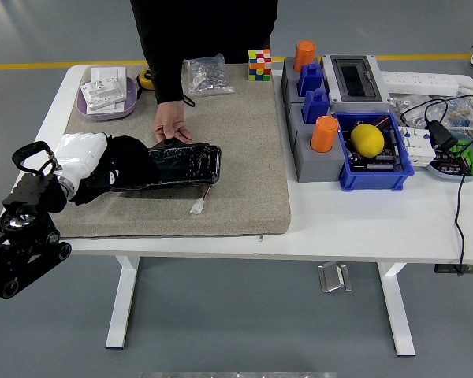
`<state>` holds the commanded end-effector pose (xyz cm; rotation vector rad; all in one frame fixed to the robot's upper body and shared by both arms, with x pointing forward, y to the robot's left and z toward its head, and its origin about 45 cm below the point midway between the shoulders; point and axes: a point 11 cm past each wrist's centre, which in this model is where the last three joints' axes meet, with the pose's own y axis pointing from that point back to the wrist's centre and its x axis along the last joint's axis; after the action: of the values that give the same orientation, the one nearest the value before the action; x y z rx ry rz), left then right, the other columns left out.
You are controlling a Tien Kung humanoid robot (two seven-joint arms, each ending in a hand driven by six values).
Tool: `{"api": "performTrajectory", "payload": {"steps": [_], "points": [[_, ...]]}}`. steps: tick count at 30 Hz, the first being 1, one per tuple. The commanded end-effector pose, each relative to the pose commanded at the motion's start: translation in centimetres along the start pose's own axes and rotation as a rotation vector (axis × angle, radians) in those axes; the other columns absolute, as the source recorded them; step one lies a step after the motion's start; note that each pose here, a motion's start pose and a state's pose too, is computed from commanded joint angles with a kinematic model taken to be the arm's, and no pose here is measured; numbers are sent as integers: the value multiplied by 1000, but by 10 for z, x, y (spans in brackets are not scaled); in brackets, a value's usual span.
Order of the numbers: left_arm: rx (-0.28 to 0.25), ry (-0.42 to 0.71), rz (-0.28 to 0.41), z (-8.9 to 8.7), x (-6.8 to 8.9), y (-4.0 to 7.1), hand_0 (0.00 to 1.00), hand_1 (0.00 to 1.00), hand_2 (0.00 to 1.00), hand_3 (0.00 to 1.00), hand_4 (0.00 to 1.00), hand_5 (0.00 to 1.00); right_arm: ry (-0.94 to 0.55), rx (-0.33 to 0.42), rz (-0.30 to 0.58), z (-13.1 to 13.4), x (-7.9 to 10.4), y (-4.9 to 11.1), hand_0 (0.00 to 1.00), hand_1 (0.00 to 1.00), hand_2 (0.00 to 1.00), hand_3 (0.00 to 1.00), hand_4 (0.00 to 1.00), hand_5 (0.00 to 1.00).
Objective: Pick the rag up,wipe the panel,place it on the desk
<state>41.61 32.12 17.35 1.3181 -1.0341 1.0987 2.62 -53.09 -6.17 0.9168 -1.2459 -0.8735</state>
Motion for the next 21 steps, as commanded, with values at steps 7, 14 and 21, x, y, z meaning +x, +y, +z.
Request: {"api": "performTrajectory", "payload": {"steps": [7,14,21], "points": [[18,2,14,-8,5,0,215,116,476,370,324,2,-2,-1,-4,0,-1,0,723,524,665,574,998,423],[15,7,23,-5,8,-1,216,115,476,370,323,2,-3,-1,-6,0,-2,0,723,524,665,574,998,423],[-18,13,24,12,9,-3,216,114,476,370,324,2,-2,1,-6,-2,-2,0,723,523,665,573,998,424]]}}
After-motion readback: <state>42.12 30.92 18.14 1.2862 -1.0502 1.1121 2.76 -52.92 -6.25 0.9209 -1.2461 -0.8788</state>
